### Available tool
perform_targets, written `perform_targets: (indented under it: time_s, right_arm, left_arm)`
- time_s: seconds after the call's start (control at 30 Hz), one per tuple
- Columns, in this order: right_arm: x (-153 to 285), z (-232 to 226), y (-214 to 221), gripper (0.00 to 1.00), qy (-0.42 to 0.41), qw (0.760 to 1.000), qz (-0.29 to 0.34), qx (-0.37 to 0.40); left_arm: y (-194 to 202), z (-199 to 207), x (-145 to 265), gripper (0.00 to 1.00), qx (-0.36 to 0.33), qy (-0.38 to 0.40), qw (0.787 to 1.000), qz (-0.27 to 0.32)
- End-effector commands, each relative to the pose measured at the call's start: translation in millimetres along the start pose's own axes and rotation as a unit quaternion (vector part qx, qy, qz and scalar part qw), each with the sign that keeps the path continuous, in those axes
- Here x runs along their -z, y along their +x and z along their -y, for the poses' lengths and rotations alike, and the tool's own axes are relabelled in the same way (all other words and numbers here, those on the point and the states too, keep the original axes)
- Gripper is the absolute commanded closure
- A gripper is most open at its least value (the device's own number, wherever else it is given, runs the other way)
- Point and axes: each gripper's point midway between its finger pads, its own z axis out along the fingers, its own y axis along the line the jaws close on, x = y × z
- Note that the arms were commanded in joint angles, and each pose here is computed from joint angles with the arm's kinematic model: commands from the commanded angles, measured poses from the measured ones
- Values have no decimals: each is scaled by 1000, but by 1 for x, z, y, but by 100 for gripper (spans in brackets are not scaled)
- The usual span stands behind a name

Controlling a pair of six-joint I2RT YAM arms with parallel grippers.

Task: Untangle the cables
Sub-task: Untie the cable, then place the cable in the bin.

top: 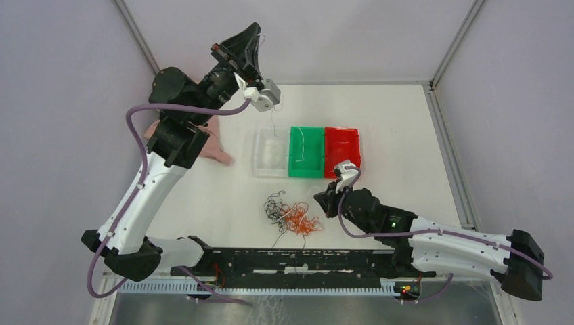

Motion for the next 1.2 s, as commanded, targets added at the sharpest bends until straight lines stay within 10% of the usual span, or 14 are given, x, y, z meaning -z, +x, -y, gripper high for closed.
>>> perform_targets:
  time_s: [0.0,0.83,1.17]
  right_arm:
    - [10,-9,-24,99,-12,1000,23,4]
    - [8,-6,-17,99,-8,1000,16,0]
    - [8,-6,-15,99,-9,1000,18,-9]
  left_arm:
    - [4,-3,-2,97,21,-24,999,-7]
    - [-6,-69,-24,97,-20,-183,982,35]
    - [8,-25,-15,97,11,-136,991,10]
